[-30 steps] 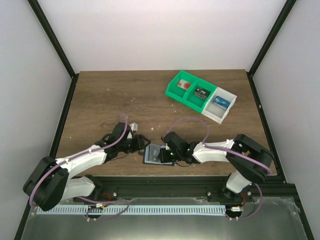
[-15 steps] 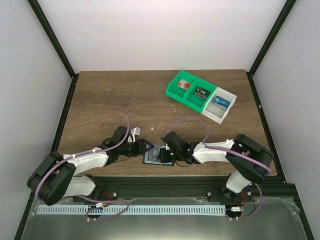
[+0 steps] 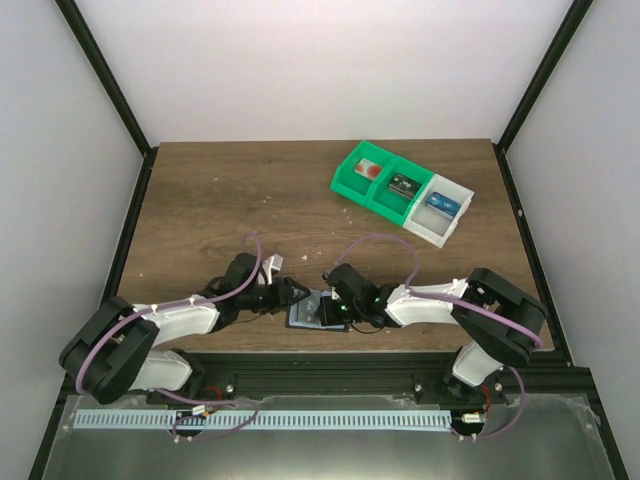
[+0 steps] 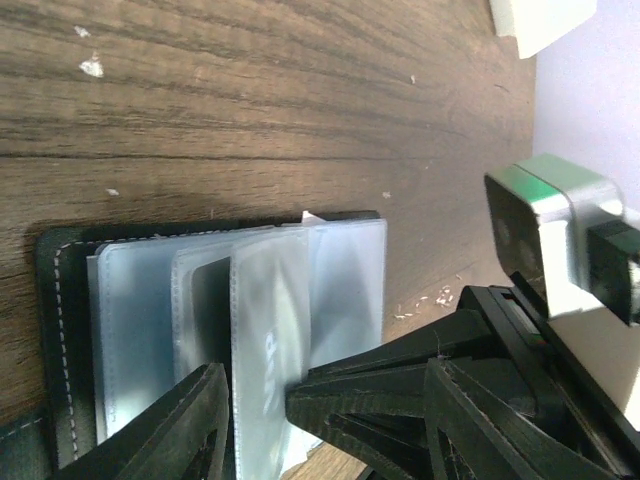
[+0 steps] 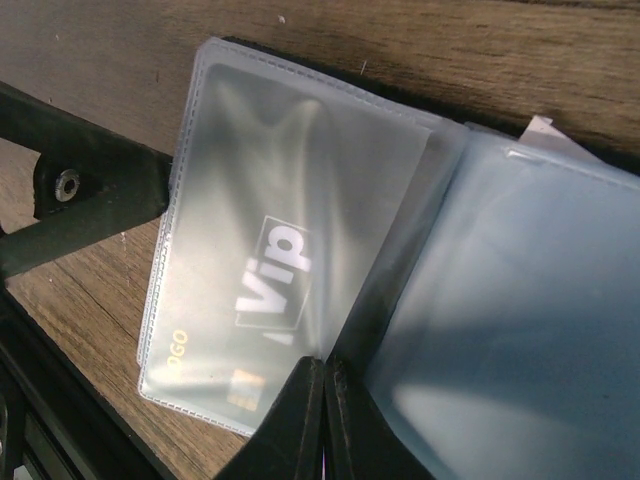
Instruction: Take the credit cards out of the card holder
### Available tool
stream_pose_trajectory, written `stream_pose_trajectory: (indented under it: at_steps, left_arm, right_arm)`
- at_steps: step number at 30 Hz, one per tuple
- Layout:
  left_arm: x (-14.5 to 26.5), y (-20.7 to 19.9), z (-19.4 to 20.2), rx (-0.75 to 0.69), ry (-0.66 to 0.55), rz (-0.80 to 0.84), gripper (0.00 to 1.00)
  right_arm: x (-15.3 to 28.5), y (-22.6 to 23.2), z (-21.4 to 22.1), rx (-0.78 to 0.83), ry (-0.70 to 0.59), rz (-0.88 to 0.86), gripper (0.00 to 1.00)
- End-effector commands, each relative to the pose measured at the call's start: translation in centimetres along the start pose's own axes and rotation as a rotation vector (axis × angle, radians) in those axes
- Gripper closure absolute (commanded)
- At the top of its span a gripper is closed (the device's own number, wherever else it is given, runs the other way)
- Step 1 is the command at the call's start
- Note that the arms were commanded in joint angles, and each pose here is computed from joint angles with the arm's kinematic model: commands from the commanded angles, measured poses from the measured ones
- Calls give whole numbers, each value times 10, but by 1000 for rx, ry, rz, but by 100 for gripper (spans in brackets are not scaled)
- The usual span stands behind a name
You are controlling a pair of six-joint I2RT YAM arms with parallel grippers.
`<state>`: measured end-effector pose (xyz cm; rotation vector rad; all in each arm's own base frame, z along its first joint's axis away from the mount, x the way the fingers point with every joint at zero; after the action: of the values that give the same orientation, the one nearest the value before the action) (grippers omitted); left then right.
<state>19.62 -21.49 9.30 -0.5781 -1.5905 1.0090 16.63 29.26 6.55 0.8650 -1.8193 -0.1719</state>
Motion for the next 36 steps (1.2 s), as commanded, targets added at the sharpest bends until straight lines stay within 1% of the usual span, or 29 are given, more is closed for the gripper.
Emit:
stream_pose_trajectory:
  at_steps: [1,8,11,18,23,26,29,36]
  left_arm:
    - [-4,4,3,4,18,14,45]
    - [-6,2,6,23,45,40,45]
    - [-5,-2,7,19,50,59,45]
    - [-10,-5,11,31,81,86,46]
    - [-10,-14,13,31,94,117,46]
    - [-10,-19,11,35,89,126,46]
    - [-11,-28,11,36,97,157,46]
    - [-20,-41,17,19,127,184,46]
  right_arm:
    - [-3,-8,13,-11,48,28,97]
    - [-2,-9,14,-14,45,31,96]
    - [-1,-9,12,-15,40,36,92]
    - [11,-5,3,-14,-10,44,85]
    - [25,-6,-1,-32,-50,81,82]
    - [40,-10,-2,-49,-91,120,82]
    - [62,-11,-8,-56,-173,144,81]
    - [100,-9,-18,-66,-319,153,79]
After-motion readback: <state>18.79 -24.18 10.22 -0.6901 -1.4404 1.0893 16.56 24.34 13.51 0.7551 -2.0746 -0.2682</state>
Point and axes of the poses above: each gripper's point midway between its finger pads, its own x axis back along the fingers, its own y axis along the line the jaws close on, z = x × y, the point moved 5 cm from there along x, back along the fingers, and after that the axes turned 12 degrees about x, right-handed, at the moved point
